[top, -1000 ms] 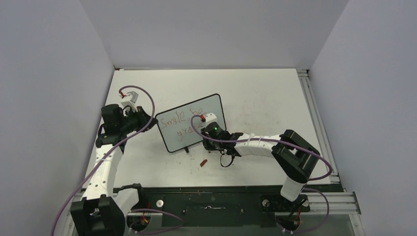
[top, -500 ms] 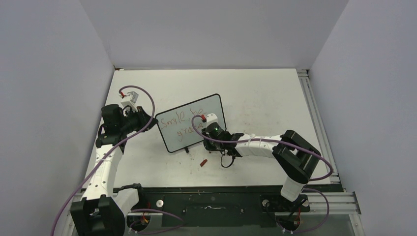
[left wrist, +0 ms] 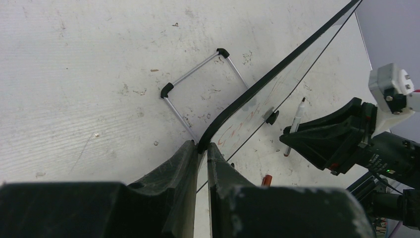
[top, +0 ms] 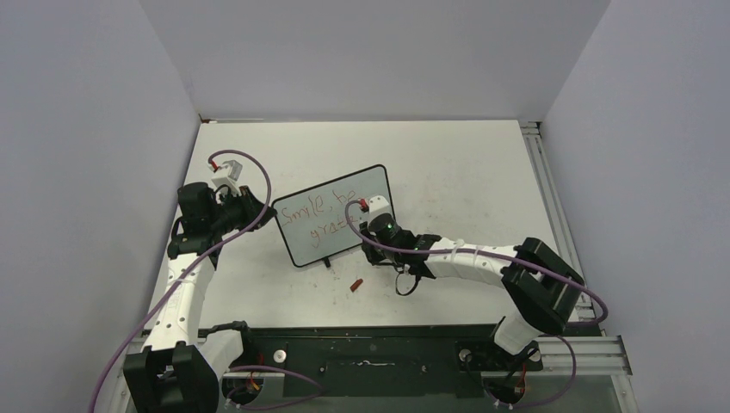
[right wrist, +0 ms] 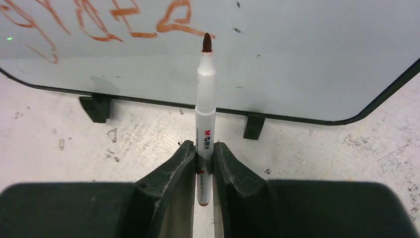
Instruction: Write a sentence on the whiteboard
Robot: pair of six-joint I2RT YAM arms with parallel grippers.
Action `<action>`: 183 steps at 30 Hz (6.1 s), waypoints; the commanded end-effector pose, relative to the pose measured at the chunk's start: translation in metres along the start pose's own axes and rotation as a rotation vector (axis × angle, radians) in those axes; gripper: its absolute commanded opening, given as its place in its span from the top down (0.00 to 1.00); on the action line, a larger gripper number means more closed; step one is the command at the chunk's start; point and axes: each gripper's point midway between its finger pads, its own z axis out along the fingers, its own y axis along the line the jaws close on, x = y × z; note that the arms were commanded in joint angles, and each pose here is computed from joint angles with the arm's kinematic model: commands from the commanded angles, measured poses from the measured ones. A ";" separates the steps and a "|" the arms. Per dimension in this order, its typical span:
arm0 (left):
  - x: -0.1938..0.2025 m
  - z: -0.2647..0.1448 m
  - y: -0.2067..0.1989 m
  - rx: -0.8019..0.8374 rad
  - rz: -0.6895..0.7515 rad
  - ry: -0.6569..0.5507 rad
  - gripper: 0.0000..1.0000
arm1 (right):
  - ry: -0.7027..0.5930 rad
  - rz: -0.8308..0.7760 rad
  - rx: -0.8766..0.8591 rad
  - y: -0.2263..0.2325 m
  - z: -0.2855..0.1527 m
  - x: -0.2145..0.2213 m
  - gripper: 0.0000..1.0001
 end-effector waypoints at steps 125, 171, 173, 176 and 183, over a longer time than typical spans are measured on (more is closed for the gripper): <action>0.000 -0.002 -0.014 0.042 0.026 0.003 0.90 | 0.172 -0.026 -0.122 0.007 0.010 0.036 0.95; 0.105 -0.106 -0.230 0.680 1.200 -0.015 0.26 | 0.599 0.271 -1.026 0.122 -0.246 0.022 0.95; 0.123 -0.106 -0.235 0.712 1.255 0.042 0.26 | 0.615 0.291 -1.048 0.126 -0.248 0.022 0.95; 0.139 -0.106 -0.241 0.724 1.327 0.072 0.26 | 0.656 0.296 -1.050 0.127 -0.248 0.028 0.95; 0.156 -0.100 -0.250 0.758 1.360 0.103 0.26 | 0.729 0.258 -1.071 0.135 -0.251 0.037 0.95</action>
